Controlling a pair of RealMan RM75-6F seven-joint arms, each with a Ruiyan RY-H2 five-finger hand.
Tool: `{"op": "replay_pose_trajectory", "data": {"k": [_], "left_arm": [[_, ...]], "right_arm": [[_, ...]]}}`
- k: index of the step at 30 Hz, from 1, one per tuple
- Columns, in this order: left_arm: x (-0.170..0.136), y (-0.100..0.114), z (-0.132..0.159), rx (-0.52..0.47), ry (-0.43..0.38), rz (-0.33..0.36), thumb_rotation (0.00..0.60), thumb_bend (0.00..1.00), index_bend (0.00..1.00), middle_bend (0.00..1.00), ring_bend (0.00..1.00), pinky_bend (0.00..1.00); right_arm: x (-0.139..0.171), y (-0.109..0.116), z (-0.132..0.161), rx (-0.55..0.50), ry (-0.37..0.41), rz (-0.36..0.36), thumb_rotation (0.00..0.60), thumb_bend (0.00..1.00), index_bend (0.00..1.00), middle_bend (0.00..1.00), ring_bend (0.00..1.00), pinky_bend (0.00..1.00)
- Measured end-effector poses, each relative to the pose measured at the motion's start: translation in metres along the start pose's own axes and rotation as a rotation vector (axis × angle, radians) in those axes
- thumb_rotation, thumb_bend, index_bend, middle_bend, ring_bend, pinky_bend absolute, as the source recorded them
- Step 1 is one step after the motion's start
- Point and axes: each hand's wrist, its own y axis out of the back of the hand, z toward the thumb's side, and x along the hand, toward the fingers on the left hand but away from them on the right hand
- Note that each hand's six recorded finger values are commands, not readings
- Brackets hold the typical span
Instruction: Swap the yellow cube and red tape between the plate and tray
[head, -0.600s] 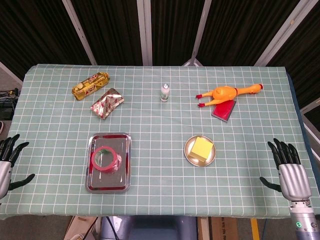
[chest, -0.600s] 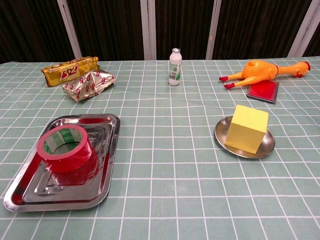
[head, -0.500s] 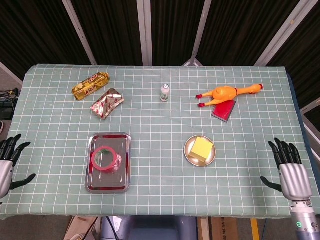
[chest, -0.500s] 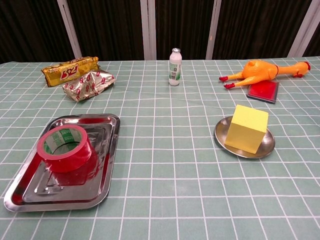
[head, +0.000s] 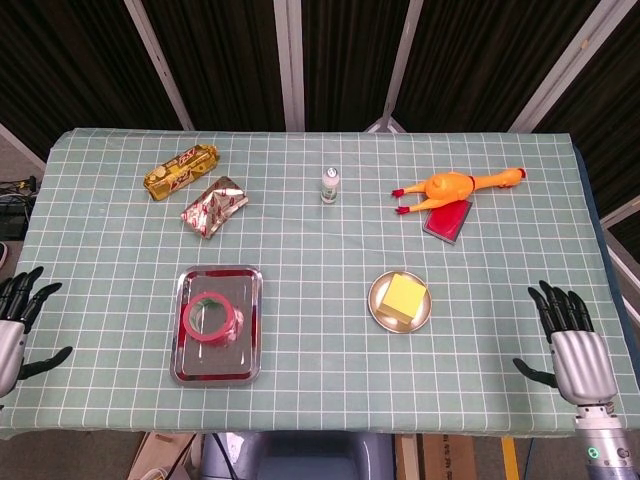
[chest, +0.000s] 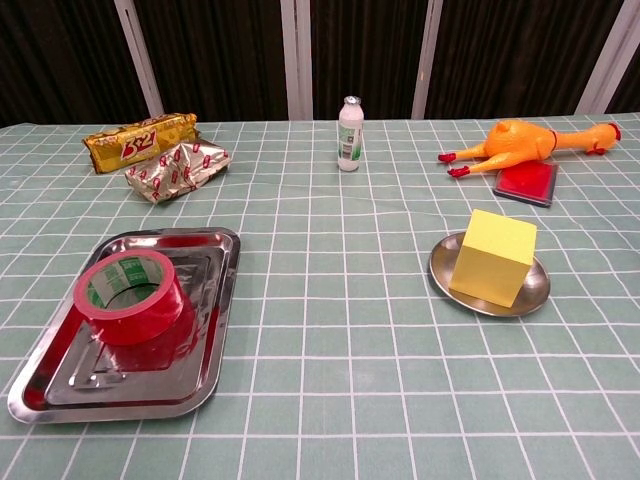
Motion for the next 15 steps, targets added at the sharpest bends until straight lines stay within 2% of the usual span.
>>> {"op": "replay_pose_trajectory", "data": {"k": [9, 15], "left_arm": [[-0.009, 0.003, 0.001, -0.002, 0.01, 0.014, 0.6, 0.07, 0.18, 0.0, 0.0, 0.0], [-0.007, 0.002, -0.001, 0.005, 0.03, 0.006, 0.6, 0.07, 0.18, 0.0, 0.0, 0.0]], "right_arm": [[0.0, -0.011, 0.018, -0.14, 0.022, 0.088, 0.6, 0.0, 0.01, 0.0, 0.0, 0.0], [-0.016, -0.014, 0.043, -0.165, 0.062, 0.134, 0.6, 0.0, 0.01, 0.0, 0.0, 0.0]]}}
